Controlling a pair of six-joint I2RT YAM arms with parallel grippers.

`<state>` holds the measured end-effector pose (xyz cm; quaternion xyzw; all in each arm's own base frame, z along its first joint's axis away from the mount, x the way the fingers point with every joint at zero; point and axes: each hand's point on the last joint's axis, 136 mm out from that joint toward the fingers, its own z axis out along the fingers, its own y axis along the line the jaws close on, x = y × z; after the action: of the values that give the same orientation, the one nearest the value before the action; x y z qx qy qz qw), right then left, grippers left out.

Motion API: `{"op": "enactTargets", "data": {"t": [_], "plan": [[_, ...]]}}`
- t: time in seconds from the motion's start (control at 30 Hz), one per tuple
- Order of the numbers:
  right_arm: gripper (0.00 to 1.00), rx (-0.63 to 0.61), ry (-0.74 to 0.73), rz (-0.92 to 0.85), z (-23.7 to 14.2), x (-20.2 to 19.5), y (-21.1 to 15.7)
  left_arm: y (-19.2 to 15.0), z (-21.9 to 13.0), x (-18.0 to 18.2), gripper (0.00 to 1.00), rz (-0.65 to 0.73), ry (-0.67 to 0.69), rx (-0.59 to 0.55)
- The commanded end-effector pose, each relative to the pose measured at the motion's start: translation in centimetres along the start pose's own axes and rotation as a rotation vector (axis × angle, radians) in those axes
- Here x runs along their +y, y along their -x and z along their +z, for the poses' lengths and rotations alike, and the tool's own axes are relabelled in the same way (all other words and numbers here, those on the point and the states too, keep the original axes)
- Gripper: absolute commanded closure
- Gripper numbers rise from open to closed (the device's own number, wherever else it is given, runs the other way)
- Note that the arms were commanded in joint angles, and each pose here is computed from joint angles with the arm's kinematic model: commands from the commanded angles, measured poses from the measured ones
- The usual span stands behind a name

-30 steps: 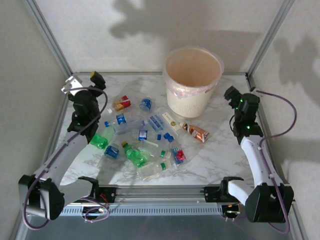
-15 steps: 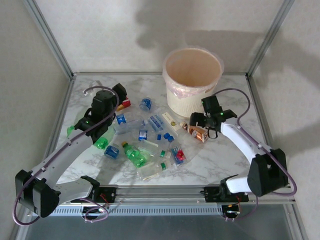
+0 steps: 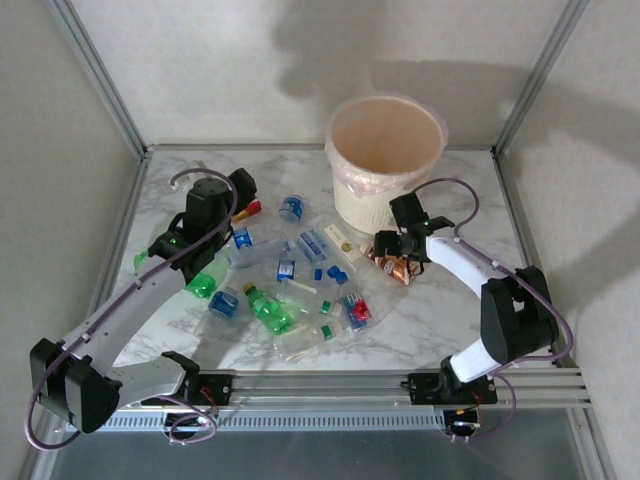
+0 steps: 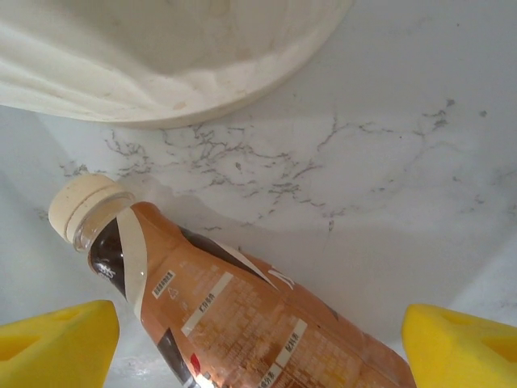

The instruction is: Put the plastic bottles in the bin

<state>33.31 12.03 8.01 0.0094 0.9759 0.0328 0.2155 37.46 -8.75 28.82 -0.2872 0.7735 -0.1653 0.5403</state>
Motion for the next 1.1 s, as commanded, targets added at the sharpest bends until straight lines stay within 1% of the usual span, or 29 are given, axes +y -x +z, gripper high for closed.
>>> {"op": "enactTargets", "data": {"t": [0.0,0.27,0.4,0.5,0.57,0.67,0.77,0.93,1.07], "plan": [[0.10,0.015,-0.009,-0.030,1.0,0.3,0.0,-0.4,0.0,-0.5,0.08,-0.007,-0.006,0.033],[0.13,0.071,-0.025,-0.033,1.6,0.0,-2.6,-1.5,0.4,0.2,0.10,-0.011,0.011,0.054],[0.15,0.094,-0.033,-0.018,1.2,-0.4,-4.1,-2.0,0.6,0.6,0.11,-0.013,0.020,0.065],[0.16,0.097,-0.029,-0.012,0.6,0.1,-4.5,-2.4,0.8,1.0,0.11,-0.013,0.028,0.070],[0.17,0.128,-0.051,-0.002,0.5,0.0,-4.9,-2.7,0.8,1.3,0.11,-0.016,0.032,0.073],[0.17,0.169,-0.059,0.016,0.6,-0.1,-5.8,-2.8,0.7,1.5,0.11,-0.027,0.028,0.071],[0.15,0.194,-0.050,0.034,0.8,-0.1,-6.6,-3.1,0.7,1.7,0.11,-0.023,0.031,0.076],[0.14,0.206,-0.045,0.048,1.7,0.0,-7.2,-3.2,0.7,2.0,0.11,-0.013,0.039,0.077],[0.17,0.204,-0.060,0.041,2.6,-0.1,-7.0,-3.1,0.7,1.8,0.11,-0.016,0.036,0.078]]}}
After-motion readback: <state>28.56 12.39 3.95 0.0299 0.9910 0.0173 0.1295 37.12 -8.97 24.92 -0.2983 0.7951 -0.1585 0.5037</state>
